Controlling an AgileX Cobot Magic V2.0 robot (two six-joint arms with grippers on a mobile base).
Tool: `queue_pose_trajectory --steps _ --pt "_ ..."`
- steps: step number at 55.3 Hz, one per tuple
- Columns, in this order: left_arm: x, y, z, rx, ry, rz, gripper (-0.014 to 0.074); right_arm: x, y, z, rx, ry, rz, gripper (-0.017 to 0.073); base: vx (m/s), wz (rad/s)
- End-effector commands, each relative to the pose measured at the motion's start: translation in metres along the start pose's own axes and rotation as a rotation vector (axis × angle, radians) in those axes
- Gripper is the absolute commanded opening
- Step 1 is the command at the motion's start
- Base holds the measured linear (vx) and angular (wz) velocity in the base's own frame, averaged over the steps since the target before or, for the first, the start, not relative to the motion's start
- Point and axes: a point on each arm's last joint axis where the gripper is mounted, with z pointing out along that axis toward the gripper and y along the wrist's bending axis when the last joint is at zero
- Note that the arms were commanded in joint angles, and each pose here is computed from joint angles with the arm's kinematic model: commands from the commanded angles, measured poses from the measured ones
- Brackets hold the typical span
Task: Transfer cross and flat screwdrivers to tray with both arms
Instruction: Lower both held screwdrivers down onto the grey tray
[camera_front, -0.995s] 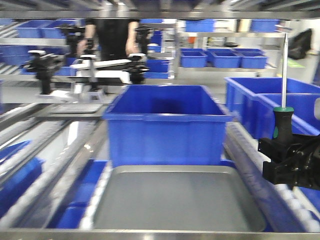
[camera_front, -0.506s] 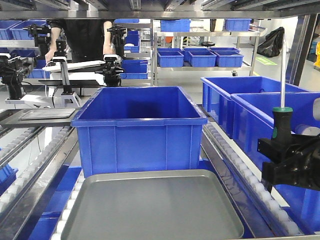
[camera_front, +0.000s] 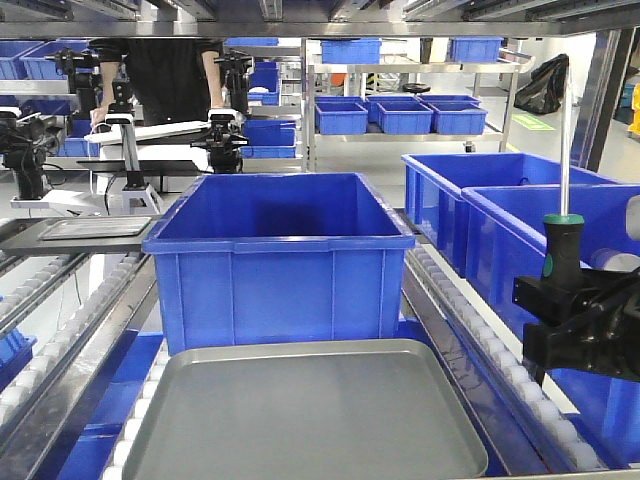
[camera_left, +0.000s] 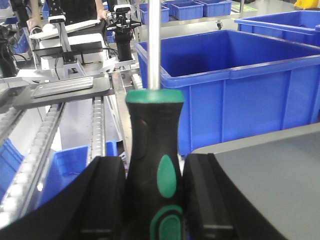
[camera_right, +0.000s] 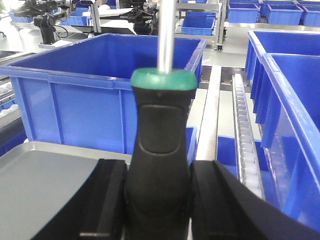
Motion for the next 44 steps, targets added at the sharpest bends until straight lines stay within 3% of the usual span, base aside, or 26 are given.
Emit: queue_pose_trajectory --steps 1,13,21,25,30,36,44 --pt "-0.015 -0.001 -0.006 0.002 -0.100 -0.068 0.0003 -0.020 0.000 -0.008 -0.008 -0.130 0.003 -0.0008 0.00 0.00" --pt "-0.009 -0.002 0.025 0.079 -0.027 -0.298 0.0003 -0.007 0.005 0.020 -0.032 -0.035 0.083 -0.0008 0.00 0.00" --pt "0.002 -0.017 0.077 0.231 0.091 -0.403 0.0003 0.007 0.039 0.059 -0.139 0.148 0.000 -0.0008 0.00 0.00" --pt "0.010 -0.034 0.107 0.319 0.150 -0.431 0.0003 0.014 0.054 0.081 -0.173 0.237 0.019 -0.0008 0.00 0.00" --pt "0.020 -0.058 0.139 0.405 0.225 -0.453 0.0003 0.019 0.062 0.103 -0.182 0.322 0.084 -0.0008 0.00 0.00" --pt "0.033 -0.080 0.174 0.435 0.307 -0.464 0.0003 0.024 0.067 0.121 -0.190 0.385 0.131 -0.0008 0.00 0.00" --pt "0.049 -0.102 0.209 0.455 0.383 -0.513 0.0004 0.034 0.069 0.136 -0.184 0.412 0.145 -0.0008 0.00 0.00"
